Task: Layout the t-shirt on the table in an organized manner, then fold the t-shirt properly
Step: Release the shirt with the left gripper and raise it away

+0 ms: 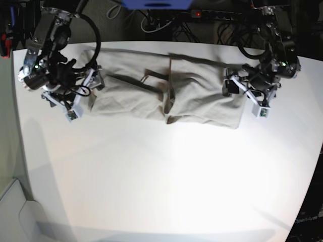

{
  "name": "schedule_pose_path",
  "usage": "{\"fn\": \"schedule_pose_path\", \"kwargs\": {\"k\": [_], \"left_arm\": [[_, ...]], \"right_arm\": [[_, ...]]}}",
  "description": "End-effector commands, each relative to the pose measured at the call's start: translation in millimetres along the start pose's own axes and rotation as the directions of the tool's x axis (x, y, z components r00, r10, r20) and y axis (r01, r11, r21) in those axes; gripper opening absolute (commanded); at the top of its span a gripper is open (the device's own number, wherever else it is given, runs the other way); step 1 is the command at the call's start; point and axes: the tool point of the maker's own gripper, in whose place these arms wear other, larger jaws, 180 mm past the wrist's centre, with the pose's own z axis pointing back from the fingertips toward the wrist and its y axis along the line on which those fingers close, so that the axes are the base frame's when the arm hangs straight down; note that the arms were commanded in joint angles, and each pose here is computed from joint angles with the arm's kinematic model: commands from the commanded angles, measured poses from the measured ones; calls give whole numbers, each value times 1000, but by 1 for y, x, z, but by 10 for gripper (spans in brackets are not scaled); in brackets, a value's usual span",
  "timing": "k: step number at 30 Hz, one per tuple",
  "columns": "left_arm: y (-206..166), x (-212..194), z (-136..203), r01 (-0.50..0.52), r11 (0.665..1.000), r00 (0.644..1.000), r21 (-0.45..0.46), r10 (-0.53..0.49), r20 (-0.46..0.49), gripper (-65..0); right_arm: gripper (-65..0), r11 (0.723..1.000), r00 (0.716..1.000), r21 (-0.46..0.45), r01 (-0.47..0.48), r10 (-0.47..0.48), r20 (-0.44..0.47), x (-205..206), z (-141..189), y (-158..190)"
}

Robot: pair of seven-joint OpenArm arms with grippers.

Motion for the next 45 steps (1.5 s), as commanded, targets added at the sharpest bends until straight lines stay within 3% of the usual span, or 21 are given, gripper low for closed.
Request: {"fn": "schedule_pose_path", "kwargs": {"k": [1, 7, 23, 30, 40, 43, 45], "left_arm": [[1, 12, 4, 10, 1000, 999, 2, -10, 40, -159], [2, 15, 5, 8, 1000, 999, 4, -8, 49, -157], [66, 34, 21, -125, 983, 986, 131, 108, 130, -154], [98, 12, 12, -254, 953, 966, 164, 240, 98, -159], [109, 13, 18, -253, 949, 966, 188, 236, 106, -159], [110, 13, 19, -253, 949, 966, 190, 237, 106, -159], [109, 13, 19, -252, 949, 966, 190, 235, 106, -159]], "right_arm": [[-73, 1000, 999, -10, -5, 6, 44, 13, 4, -5], [-73, 999, 999, 14, 48, -48, 11, 3, -12, -16], [-74, 979, 986, 114, 167, -163, -45, -30, -51, -7], [-73, 978, 985, 119, 170, -165, -47, -30, -53, -6], [-77, 976, 983, 126, 180, -175, -46, -31, -54, -3], [-124, 976, 984, 130, 175, -171, -40, -29, -54, -2], [-200, 976, 985, 129, 173, -169, -40, -29, -54, -2]]}}
